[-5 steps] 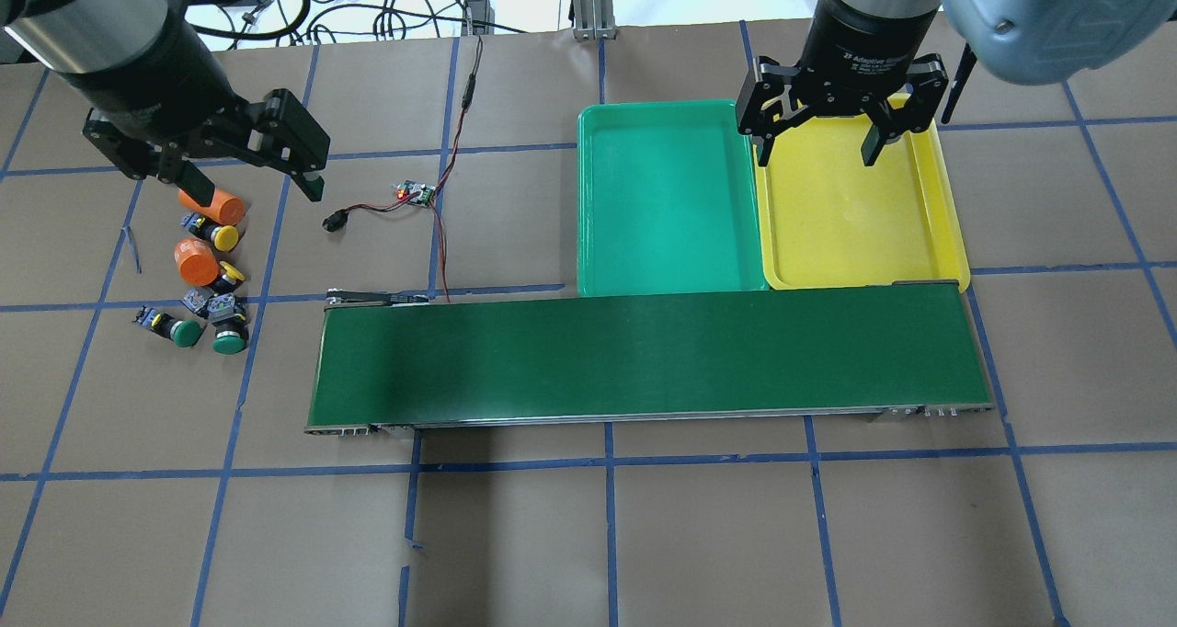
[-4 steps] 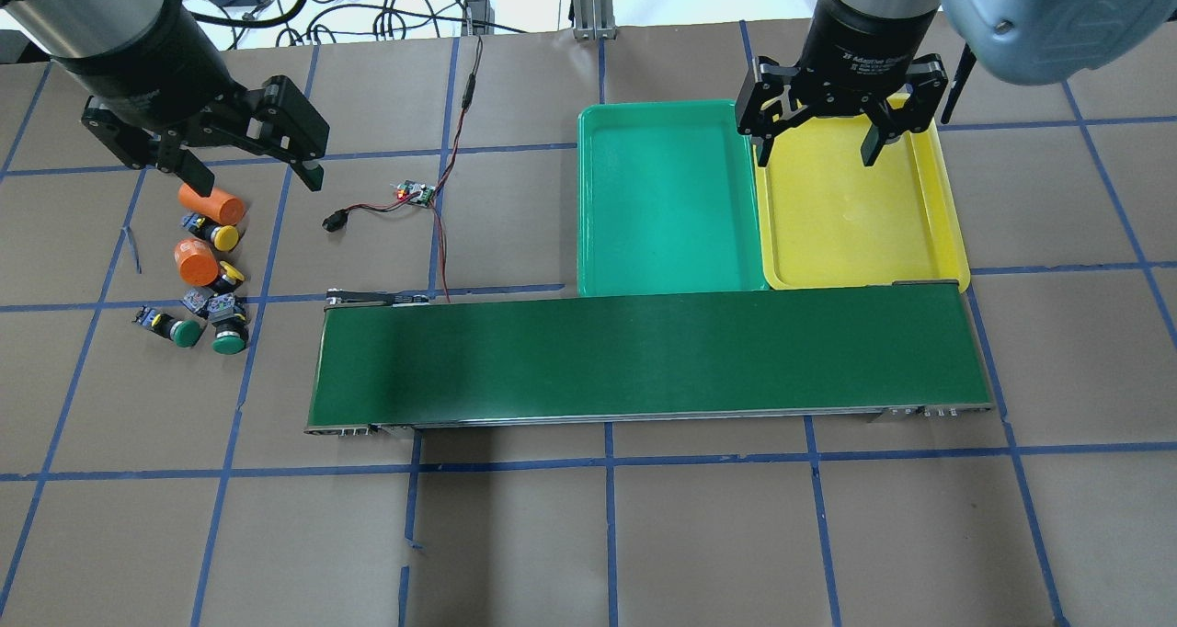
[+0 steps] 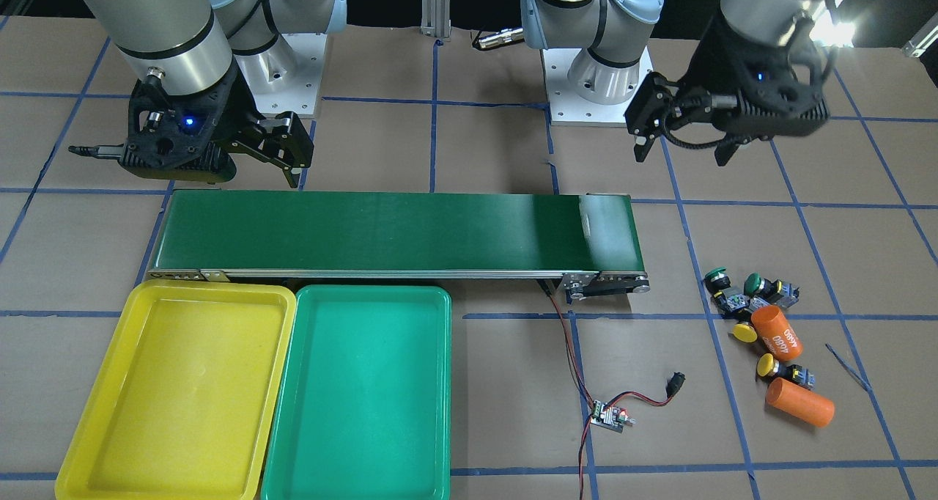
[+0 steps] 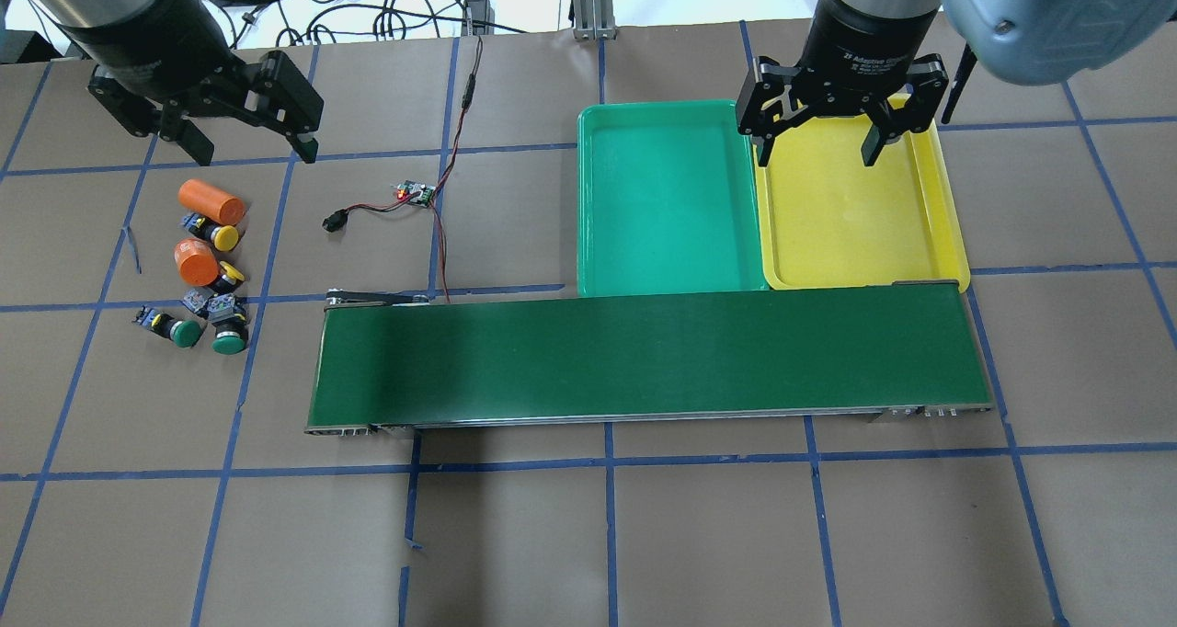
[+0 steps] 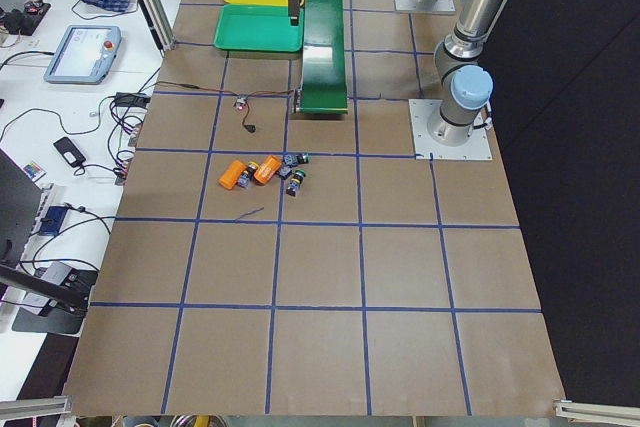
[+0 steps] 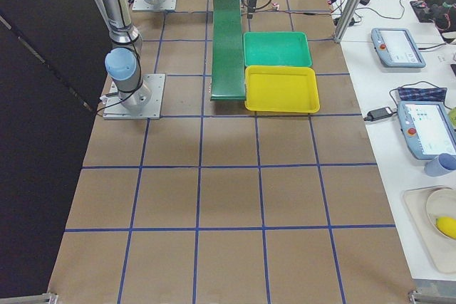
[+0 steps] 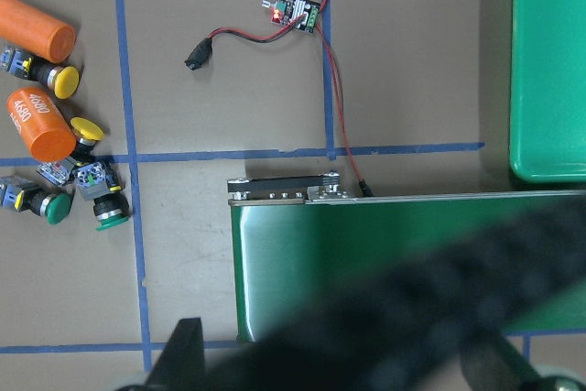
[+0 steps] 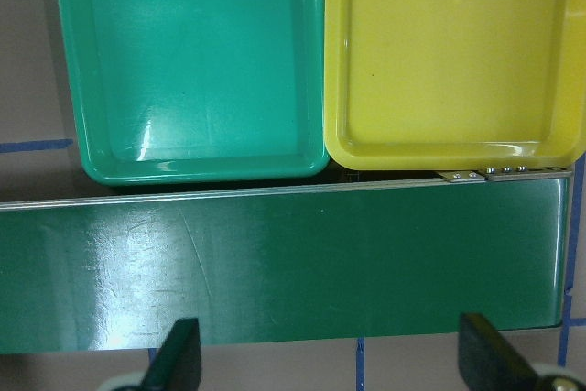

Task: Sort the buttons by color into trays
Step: 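Reach the left gripper down to the pile and grasp an orange cylinder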

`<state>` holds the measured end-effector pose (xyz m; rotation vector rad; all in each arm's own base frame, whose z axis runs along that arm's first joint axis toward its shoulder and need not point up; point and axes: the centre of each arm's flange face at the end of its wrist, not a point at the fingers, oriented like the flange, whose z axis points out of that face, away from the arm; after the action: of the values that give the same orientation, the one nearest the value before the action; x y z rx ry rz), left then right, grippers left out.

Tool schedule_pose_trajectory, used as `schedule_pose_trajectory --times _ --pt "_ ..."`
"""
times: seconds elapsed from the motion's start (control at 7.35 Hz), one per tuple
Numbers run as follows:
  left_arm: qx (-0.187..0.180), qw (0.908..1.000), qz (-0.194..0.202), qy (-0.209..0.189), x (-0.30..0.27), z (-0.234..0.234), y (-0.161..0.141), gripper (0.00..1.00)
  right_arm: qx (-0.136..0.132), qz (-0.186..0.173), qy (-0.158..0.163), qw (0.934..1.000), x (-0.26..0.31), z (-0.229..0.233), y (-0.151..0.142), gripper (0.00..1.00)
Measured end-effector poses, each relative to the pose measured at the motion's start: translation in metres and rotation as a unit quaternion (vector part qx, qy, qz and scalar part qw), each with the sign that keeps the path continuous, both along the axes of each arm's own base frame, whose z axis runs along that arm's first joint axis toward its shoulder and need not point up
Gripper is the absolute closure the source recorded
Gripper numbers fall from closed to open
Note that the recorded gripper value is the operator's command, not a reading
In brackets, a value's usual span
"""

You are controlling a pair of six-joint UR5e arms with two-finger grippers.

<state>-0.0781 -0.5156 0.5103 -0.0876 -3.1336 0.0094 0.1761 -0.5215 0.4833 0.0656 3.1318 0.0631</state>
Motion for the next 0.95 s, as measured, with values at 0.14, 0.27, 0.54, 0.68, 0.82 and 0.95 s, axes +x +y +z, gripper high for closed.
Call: schedule_pose_trajectory --times 0.14,0.27,0.54,0.68,0.82,0.95 --pt "0.018 0.9998 -0.008 0.003 0.038 -0.02 -0.013 0.0 0.0 0.0 0.0 1.0 0.0 0.0 0.0 0.0" --pt "0.028 0.9995 -0.012 0.008 0.085 -0.042 -0.027 0.0 0.0 0.0 0.0 1.0 0.0 0.0 0.0 0.0" --pt "0.025 0.9995 -0.015 0.009 0.156 -0.091 -0.062 0.0 0.0 0.0 0.0 1.0 0.0 0.0 0.0 0.0" --pt "0.027 0.9989 -0.035 0.012 0.181 -0.118 -0.076 0.0 0.0 0.0 0.0 1.0 0.0 0.0 0.0 0.0" --pt "0.031 0.9973 -0.064 0.018 0.209 -0.14 -0.083 0.0 0.0 0.0 0.001 1.0 0.0 0.0 0.0 0.0" --pt "0.026 0.9959 -0.085 0.019 0.234 -0.158 -0.088 0.0 0.0 0.0 0.001 1.0 0.0 0.0 0.0 0.0"
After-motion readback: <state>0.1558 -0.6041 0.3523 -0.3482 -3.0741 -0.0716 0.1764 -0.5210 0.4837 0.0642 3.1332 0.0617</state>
